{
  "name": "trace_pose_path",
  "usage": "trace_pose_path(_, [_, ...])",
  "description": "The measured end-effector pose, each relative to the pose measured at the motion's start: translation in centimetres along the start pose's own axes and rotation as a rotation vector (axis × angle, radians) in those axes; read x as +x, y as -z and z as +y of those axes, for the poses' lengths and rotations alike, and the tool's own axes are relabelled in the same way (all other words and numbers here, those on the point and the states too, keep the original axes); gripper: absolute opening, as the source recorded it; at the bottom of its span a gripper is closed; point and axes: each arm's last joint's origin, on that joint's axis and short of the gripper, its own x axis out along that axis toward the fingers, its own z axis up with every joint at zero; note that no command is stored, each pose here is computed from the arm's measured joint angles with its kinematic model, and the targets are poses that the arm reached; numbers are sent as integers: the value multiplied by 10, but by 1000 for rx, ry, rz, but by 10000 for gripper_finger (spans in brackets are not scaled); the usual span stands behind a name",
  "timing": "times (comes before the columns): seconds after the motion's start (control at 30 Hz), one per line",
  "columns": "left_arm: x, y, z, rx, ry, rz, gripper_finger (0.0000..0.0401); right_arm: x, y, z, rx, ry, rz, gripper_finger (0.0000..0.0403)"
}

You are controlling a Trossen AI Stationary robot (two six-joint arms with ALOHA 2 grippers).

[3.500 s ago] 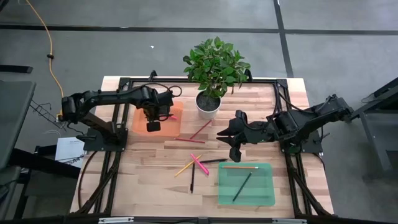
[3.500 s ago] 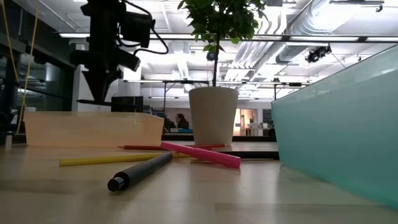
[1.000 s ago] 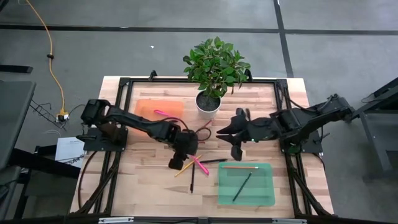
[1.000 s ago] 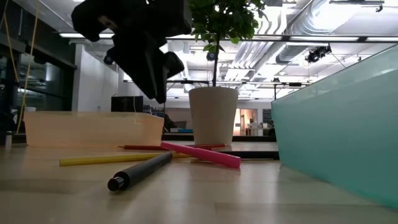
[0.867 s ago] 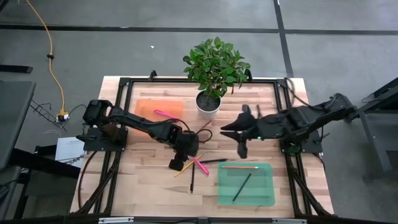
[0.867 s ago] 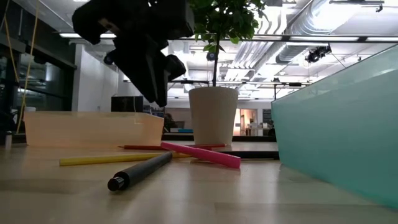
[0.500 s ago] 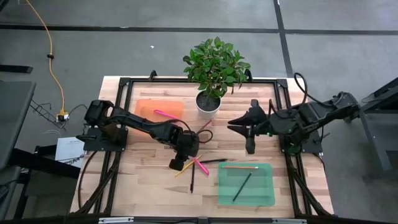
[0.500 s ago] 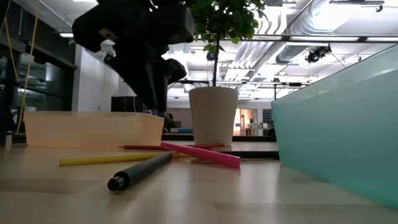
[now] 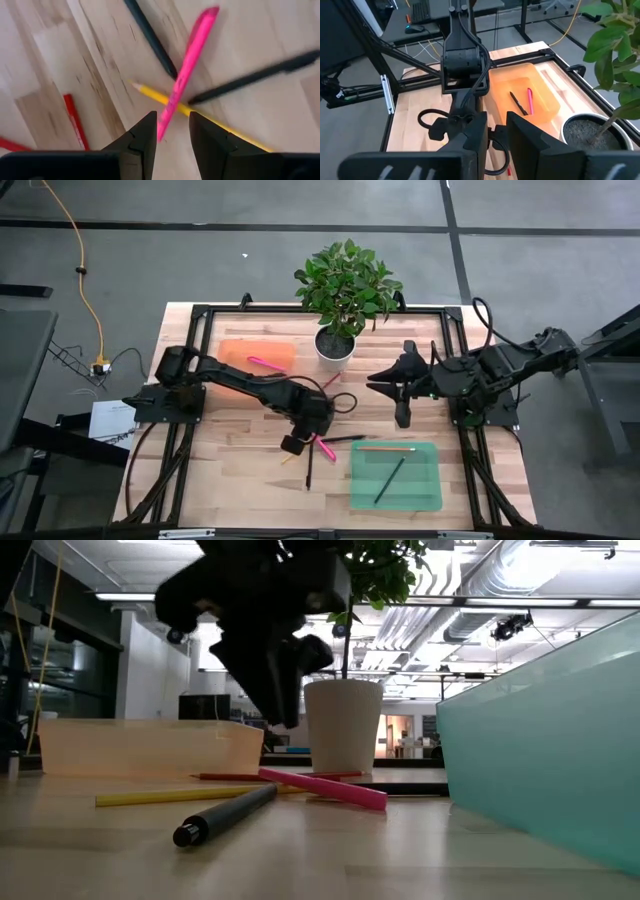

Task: Sort pens & pencils
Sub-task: Put the pink pen into the orange bin

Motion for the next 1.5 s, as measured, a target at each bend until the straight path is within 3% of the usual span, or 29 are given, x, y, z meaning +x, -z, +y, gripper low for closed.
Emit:
trace_pose_path(0.37, [18,8,0,25,30,98,101,-2,-1,-1,-3,-3,-6,64])
trace_pose_path(1.5, [27,7,2,32,-18,105,101,-5,-1,-2,-20,1,-10,64])
